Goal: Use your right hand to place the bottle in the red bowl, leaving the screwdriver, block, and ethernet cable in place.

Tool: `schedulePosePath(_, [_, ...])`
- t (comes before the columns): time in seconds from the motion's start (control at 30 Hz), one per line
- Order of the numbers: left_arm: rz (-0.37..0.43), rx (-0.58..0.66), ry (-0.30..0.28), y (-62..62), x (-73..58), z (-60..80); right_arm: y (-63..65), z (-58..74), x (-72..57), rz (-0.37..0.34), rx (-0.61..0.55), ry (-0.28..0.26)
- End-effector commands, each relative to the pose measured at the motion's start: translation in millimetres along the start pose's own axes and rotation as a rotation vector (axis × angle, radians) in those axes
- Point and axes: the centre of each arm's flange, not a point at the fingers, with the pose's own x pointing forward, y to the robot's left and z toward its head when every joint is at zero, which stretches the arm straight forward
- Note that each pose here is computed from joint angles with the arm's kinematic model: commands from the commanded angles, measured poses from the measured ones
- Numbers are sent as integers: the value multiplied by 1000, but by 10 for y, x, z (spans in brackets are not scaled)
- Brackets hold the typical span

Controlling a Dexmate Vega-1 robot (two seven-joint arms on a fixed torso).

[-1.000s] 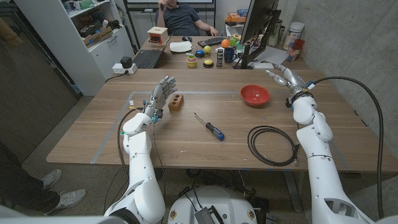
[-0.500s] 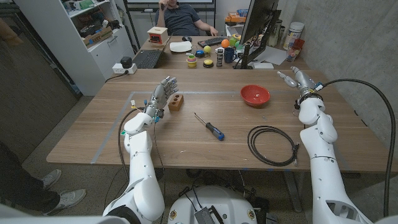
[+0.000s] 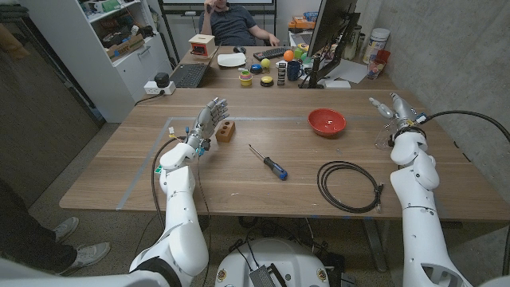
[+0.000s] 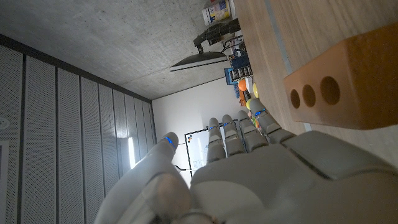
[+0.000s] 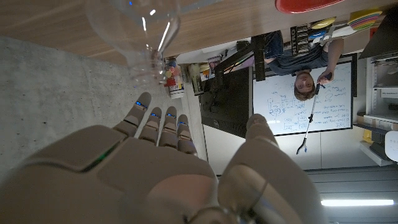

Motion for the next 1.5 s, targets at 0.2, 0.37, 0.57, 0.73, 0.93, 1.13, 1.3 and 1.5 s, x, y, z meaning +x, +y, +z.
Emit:
schedulePosePath(0.2, [-7, -2, 8, 26, 118, -37, 49, -259, -56, -27, 16, 104])
schedulePosePath(0.37, [-4, -4, 9, 45, 124, -39, 61, -321, -68, -25, 42, 132])
schedulePosePath(0.57, [-5, -1, 9, 51, 134, -38, 83, -405, -97, -16, 83, 171])
schedulePosePath(0.73, [-10, -4, 6, 43, 142, -32, 96, -444, -116, 0, 87, 204])
schedulePosePath(0.93, [-10, -1, 4, 51, 135, -31, 124, -540, -151, 19, 95, 261])
schedulePosePath(1.13, [-9, -1, 6, 57, 131, -31, 151, -638, -189, 48, 129, 288])
schedulePosePath(1.3, [-15, 1, 5, 41, 140, -31, 169, -683, -196, 82, 132, 306])
schedulePosePath(1.5, [-17, 0, 5, 29, 144, -27, 203, -720, -196, 110, 134, 289])
